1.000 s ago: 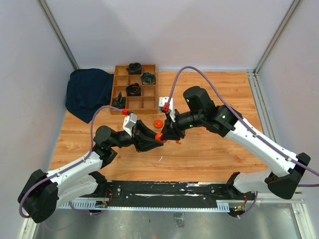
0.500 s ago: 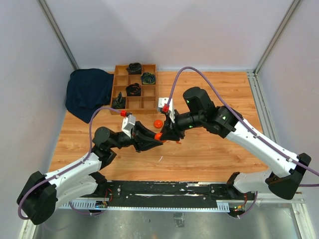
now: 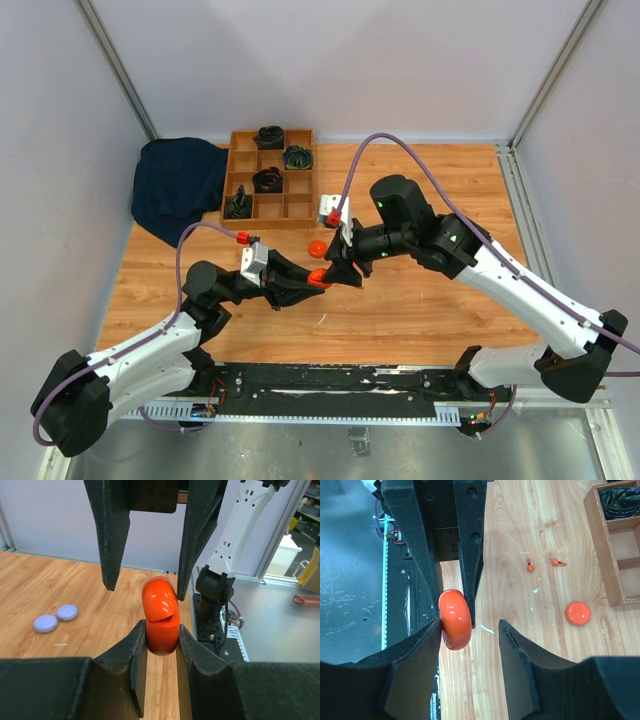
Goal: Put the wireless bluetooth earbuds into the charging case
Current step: Open the charging case.
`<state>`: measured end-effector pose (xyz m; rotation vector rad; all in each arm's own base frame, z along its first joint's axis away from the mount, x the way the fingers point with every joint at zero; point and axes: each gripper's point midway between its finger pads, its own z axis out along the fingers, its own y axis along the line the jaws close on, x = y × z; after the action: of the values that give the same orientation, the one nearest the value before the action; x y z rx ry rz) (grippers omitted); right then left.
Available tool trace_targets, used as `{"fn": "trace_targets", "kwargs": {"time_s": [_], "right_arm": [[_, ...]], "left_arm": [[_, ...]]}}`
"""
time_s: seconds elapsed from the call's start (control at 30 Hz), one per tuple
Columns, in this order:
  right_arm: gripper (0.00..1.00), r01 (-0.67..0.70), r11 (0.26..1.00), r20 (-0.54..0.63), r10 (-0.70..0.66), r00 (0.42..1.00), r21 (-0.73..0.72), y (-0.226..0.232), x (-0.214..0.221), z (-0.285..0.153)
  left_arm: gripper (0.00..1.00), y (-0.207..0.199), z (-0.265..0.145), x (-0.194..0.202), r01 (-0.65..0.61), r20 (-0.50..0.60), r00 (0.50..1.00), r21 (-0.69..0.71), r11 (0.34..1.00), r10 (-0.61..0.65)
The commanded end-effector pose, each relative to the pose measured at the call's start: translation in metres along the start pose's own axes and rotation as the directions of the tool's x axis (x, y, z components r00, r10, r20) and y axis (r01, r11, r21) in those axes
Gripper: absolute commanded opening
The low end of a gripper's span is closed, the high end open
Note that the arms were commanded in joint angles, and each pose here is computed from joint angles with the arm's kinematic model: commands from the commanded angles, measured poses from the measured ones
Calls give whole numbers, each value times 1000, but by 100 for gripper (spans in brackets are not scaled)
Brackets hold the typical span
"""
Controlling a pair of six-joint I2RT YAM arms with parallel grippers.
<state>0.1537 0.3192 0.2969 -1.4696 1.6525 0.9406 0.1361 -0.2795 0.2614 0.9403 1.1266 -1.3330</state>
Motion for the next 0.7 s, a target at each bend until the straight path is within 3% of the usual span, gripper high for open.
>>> {"fn": "trace_targets", "kwargs": {"time_s": [0.0,0.4,0.67], "right_arm": [[50,37,996,16,-38,999,83,-10,-8,-9],[57,10,992,13,-12,1000,129,-19,-8,-9],[64,-32,973,-21,38,999,227,-34,10,-14]], "left_arm": [[0,-15,0,-6,-67,22,998,70,995,65],[0,-11,-3,1,-75,20,997,38,996,74],[0,20,-20,22,-99,43,993,-166,981,108]]}}
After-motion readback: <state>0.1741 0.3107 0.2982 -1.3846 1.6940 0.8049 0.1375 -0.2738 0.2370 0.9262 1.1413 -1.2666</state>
